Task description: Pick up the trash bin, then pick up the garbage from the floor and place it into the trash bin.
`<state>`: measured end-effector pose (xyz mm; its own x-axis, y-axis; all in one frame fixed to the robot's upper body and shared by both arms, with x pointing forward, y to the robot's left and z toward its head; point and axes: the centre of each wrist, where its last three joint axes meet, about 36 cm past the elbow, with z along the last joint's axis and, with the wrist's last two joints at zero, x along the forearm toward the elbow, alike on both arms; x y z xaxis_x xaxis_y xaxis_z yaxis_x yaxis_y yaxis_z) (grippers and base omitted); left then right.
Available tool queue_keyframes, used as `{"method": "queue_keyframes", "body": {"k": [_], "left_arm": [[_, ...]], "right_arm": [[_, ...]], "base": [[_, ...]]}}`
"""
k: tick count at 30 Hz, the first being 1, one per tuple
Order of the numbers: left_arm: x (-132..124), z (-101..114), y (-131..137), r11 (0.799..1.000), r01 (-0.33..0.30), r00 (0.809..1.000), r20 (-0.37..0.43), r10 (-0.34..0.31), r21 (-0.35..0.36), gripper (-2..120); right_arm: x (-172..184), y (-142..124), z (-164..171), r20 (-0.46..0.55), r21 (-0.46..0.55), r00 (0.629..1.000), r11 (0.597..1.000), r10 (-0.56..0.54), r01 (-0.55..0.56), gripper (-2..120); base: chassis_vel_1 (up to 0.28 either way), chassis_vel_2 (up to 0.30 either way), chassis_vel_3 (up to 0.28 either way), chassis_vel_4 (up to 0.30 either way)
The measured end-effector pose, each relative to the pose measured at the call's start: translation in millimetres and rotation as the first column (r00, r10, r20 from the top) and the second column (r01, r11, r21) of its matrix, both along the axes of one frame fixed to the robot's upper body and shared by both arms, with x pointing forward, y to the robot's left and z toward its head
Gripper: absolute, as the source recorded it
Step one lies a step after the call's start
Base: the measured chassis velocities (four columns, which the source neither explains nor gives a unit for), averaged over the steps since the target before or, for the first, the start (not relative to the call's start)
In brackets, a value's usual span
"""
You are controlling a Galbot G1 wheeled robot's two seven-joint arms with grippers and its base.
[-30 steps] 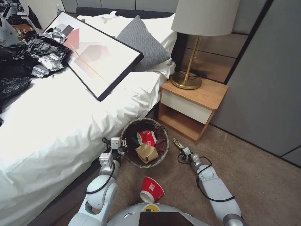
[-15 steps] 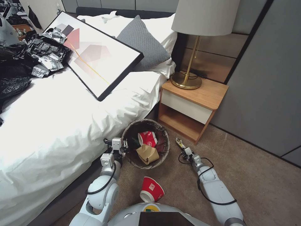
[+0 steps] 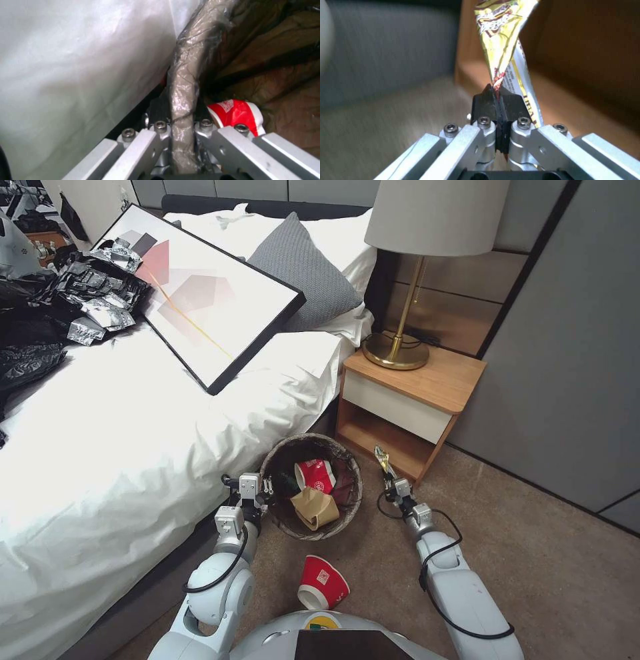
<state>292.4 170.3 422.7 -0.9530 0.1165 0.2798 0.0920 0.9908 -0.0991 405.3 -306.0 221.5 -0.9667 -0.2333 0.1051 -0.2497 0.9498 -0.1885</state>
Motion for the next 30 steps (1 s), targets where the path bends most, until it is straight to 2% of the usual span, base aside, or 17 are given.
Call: {"method": "queue_keyframes", "body": {"k": [1,2,4,5,7,8,10,14,15,23,27,28,30], "left_arm": [[0,1,0,1.000,0.000,1.000,-0.005,-0.001,-0.005,0],[0,1,0,1.000,0.000,1.000,-0.005,-0.001,-0.005,0],[1,1,0,1.000,0.002,1.000,-0.008,-0.002,-0.008,0],[1,1,0,1.000,0.002,1.000,-0.008,-0.002,-0.008,0],[1,1,-1,1.000,0.003,1.000,-0.008,-0.003,-0.009,0],[1,1,-1,1.000,0.003,1.000,-0.008,-0.003,-0.009,0],[0,0,-2,1.000,0.004,1.000,-0.010,-0.004,-0.011,0],[0,0,-2,1.000,0.004,1.000,-0.010,-0.004,-0.011,0],[0,0,-4,1.000,0.005,1.000,-0.013,-0.005,-0.012,0],[0,-1,-4,1.000,0.005,1.000,-0.013,-0.005,-0.012,0],[0,-1,-4,1.000,0.006,1.000,-0.015,-0.006,-0.012,0],[0,-1,-4,1.000,0.006,1.000,-0.015,-0.006,-0.012,0],[-1,-1,-4,1.000,0.006,1.000,-0.015,-0.007,-0.012,0]], "right_arm": [[-3,5,9,0.047,0.025,0.999,1.000,0.012,-0.013,0],[-3,5,9,0.047,0.025,0.999,1.000,0.012,-0.013,0],[-11,14,31,0.152,0.081,0.987,0.994,0.060,-0.073,0],[-11,14,31,0.152,0.081,0.987,0.994,0.060,-0.073,0],[-15,23,54,0.250,0.124,0.960,0.979,0.125,-0.160,0],[-15,23,54,0.250,0.124,0.960,0.979,0.125,-0.160,0],[-18,33,79,0.333,0.142,0.925,0.959,0.185,-0.243,0],[-18,33,79,0.333,0.142,0.925,0.959,0.185,-0.243,0],[-22,49,111,0.416,0.148,0.871,0.925,0.262,-0.349,0],[-26,55,116,0.418,0.149,0.862,0.914,0.288,-0.378,0],[-38,87,144,0.464,0.150,0.807,0.865,0.366,-0.478,0],[-38,87,144,0.464,0.150,0.807,0.865,0.366,-0.478,0],[-48,105,155,0.475,0.159,0.781,0.833,0.406,-0.529,0]], "base": [[0.000,0.000,0.000,0.000],[0.000,0.000,0.000,0.000],[0.000,0.000,0.000,0.000],[0.000,0.000,0.000,0.000],[0.000,0.000,0.000,0.000],[0.000,0.000,0.000,0.000],[0.000,0.000,0.000,0.000],[0.000,0.000,0.000,0.000],[0.000,0.000,0.000,0.000],[0.000,0.000,0.000,0.000],[0.000,0.000,0.000,0.000],[0.000,0.000,0.000,0.000],[0.000,0.000,0.000,0.000]]}}
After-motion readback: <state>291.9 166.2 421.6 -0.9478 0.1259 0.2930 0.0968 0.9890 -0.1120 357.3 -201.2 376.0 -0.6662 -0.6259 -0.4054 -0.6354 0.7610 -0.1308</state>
